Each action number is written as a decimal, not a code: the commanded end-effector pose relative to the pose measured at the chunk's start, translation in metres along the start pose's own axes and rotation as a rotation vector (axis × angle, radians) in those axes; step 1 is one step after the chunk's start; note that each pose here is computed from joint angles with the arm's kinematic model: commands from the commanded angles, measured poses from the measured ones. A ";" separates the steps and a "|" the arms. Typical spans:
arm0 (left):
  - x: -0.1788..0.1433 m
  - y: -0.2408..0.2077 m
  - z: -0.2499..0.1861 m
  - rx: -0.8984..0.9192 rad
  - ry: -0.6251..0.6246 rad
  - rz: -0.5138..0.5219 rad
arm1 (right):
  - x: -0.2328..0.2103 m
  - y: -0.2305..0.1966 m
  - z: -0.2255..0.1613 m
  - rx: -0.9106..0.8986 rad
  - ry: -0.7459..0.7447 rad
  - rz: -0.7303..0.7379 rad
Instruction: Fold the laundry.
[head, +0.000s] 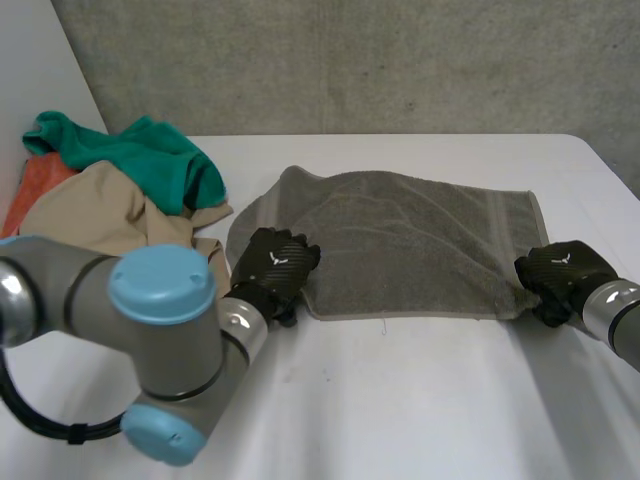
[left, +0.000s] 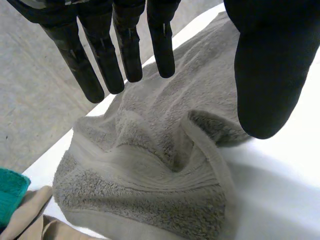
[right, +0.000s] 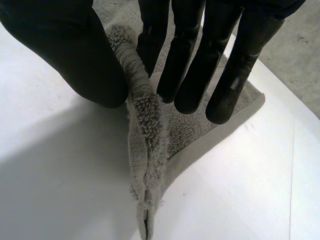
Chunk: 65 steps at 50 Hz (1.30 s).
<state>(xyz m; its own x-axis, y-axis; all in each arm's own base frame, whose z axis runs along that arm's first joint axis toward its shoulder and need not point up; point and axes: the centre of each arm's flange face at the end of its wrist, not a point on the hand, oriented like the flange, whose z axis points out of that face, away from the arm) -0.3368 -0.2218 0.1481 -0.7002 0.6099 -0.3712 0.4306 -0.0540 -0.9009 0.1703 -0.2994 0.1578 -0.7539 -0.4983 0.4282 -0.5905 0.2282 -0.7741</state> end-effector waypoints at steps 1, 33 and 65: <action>-0.011 0.019 0.033 -0.053 -0.123 -0.005 | 0.000 0.002 0.000 -0.008 -0.001 0.004; 0.003 0.013 -0.128 -0.405 0.162 0.367 | 0.028 0.002 -0.094 -0.315 -0.082 -0.442; -0.149 -0.200 0.055 0.771 -0.594 0.514 | 0.132 -0.205 -0.027 0.647 0.791 -0.345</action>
<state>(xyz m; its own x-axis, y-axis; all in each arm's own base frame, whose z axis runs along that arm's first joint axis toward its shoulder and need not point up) -0.3572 -0.3437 0.3226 -0.7055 -0.0608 -0.7061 0.5461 -0.6816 -0.4870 0.1850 -0.3917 0.3328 -0.5986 0.1095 0.7935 -0.7889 -0.2522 -0.5603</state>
